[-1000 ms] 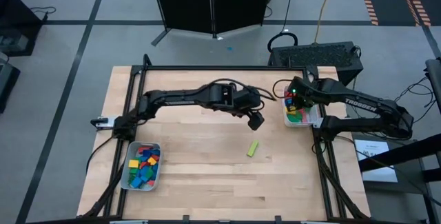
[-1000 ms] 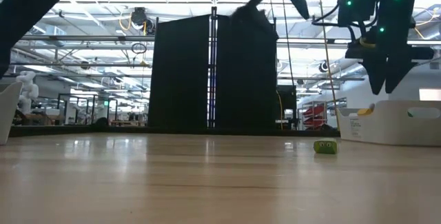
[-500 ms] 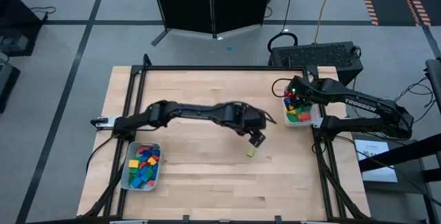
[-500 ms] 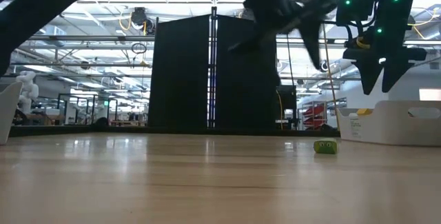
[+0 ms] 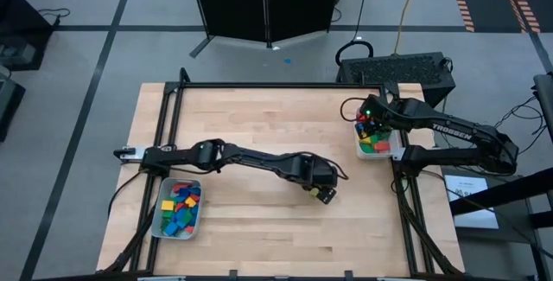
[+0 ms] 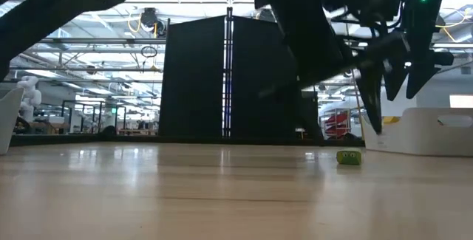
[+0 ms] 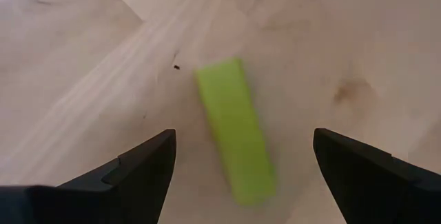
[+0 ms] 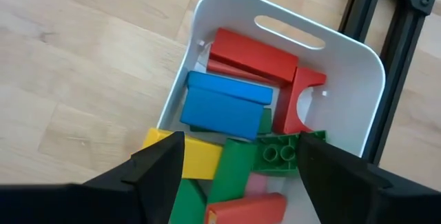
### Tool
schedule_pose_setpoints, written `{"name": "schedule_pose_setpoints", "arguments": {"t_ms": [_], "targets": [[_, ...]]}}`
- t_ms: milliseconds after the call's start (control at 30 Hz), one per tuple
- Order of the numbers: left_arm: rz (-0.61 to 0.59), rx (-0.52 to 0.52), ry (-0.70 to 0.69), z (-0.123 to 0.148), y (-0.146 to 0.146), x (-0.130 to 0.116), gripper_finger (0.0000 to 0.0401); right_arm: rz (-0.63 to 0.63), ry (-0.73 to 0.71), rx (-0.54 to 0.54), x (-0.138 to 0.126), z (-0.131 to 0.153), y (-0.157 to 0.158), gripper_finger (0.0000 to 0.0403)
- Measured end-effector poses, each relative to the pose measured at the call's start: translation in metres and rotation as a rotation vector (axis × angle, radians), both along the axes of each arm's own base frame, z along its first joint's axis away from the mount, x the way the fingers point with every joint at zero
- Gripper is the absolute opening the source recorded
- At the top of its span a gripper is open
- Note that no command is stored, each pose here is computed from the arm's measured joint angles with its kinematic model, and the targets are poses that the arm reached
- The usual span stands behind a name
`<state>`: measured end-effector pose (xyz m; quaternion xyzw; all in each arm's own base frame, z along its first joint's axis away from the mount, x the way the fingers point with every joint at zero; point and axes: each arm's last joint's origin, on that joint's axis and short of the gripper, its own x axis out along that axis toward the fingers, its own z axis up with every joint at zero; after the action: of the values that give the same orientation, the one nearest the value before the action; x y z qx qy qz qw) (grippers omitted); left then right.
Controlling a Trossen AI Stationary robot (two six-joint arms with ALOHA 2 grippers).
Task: Sort blocks by size
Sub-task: Put the yellow green block into the white bin
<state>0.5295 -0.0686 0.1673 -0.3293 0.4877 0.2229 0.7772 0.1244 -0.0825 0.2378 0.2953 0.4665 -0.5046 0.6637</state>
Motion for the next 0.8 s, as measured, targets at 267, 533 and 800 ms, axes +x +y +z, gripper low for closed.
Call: {"name": "schedule_pose_setpoints", "arguments": {"t_ms": [267,533,800], "targets": [[0.02,-0.098,0.066,-0.023,0.0,0.002,0.0318,0.021,0.004,-0.002,0.0,0.0,0.0,0.0265],[-0.008,-0.156,0.146,-0.026,-0.014,-0.006,0.015,0.054,-0.011,-0.022,0.003,0.001,-0.002,0.0265],[-0.094,-0.178,0.156,-0.024,-0.015,-0.008,0.0081,0.091,-0.037,-0.052,0.007,0.003,-0.004,0.0265]]}}
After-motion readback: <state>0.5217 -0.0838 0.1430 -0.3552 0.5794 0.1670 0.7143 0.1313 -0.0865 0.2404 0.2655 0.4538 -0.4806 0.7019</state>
